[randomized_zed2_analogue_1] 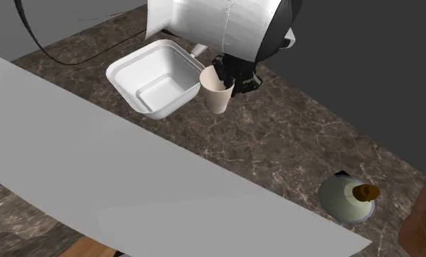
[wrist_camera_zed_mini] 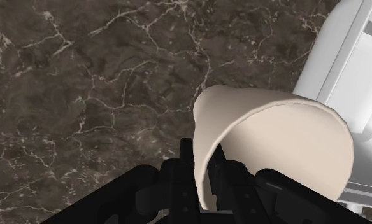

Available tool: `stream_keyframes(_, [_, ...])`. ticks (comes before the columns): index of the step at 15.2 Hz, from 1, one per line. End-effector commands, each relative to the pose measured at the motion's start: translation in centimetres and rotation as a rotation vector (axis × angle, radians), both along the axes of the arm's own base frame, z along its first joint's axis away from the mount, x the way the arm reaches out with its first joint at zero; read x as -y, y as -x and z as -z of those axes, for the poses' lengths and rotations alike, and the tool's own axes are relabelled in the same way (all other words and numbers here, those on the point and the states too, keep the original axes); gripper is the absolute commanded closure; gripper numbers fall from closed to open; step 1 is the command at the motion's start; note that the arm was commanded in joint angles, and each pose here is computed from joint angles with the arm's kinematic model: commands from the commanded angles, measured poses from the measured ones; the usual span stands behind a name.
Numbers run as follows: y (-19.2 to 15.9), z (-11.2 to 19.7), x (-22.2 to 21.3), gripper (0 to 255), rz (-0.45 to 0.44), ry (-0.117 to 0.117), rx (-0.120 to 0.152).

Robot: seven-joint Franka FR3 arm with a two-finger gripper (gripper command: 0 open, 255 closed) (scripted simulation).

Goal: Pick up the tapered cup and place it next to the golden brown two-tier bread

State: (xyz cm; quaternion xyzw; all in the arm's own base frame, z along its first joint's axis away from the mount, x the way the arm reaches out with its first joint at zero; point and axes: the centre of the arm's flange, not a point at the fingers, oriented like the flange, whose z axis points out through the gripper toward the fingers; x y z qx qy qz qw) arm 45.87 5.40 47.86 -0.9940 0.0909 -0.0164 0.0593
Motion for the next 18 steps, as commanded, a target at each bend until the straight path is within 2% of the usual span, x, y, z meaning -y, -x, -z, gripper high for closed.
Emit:
stream_keyframes(1, [0.0,-1.1,-0.1,255,0.000,0.000,0.000])
stream_keyframes(18, [0.0,-10.1,-0.1,255,0.000,0.000,0.000])
